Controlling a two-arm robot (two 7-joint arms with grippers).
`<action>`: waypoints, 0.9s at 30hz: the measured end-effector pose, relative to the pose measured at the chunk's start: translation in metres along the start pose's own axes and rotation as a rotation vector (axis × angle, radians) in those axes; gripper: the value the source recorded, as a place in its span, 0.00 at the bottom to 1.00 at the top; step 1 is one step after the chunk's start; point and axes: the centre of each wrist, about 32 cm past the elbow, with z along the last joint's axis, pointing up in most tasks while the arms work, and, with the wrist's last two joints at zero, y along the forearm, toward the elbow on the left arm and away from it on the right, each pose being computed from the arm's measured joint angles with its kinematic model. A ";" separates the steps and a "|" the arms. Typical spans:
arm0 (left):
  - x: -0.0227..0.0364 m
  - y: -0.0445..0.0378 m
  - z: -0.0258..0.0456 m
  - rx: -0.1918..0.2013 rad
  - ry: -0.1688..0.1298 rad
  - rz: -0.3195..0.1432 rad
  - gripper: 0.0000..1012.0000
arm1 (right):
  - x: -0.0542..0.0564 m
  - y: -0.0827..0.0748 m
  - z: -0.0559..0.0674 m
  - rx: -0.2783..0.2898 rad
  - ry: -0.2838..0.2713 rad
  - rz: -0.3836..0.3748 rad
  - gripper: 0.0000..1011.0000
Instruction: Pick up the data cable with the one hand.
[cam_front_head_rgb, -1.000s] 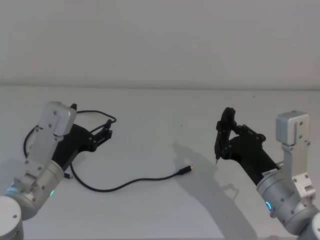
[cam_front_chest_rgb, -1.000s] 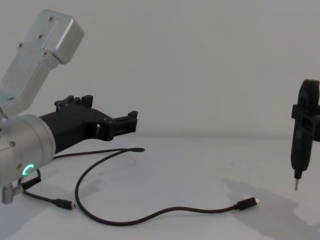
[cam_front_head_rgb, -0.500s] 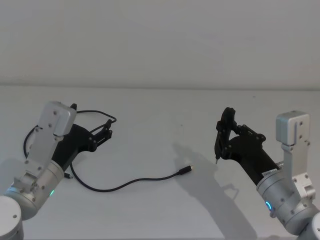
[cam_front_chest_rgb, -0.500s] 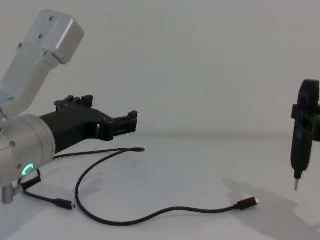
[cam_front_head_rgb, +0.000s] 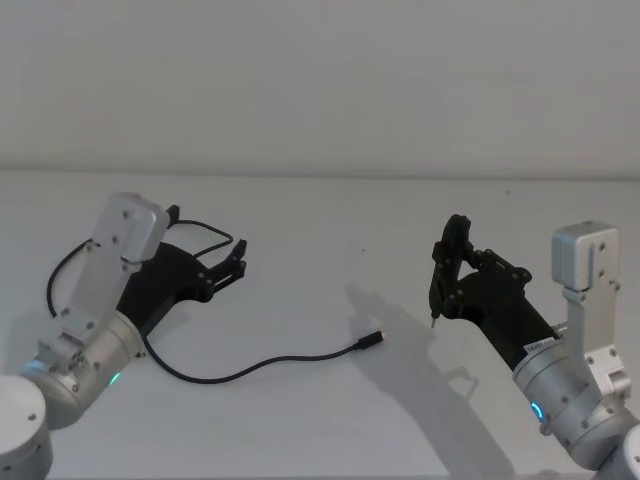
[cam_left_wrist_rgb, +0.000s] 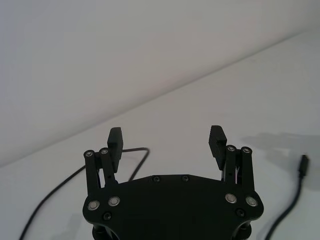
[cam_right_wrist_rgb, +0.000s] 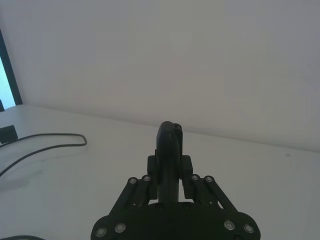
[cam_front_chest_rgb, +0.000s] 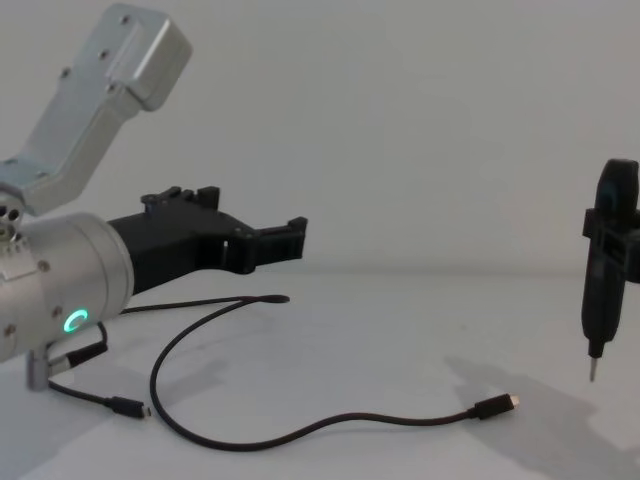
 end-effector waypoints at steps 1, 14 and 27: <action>0.0005 -0.0008 0.0017 0.003 0.005 -0.019 0.99 | 0.000 0.000 0.000 0.000 0.000 0.000 0.27; 0.0160 -0.0066 0.0178 0.058 0.033 -0.210 0.99 | 0.000 0.000 0.000 0.000 0.000 0.000 0.27; 0.0444 -0.0170 0.0323 0.154 0.018 -0.446 0.99 | 0.000 0.000 0.000 0.000 0.000 0.000 0.27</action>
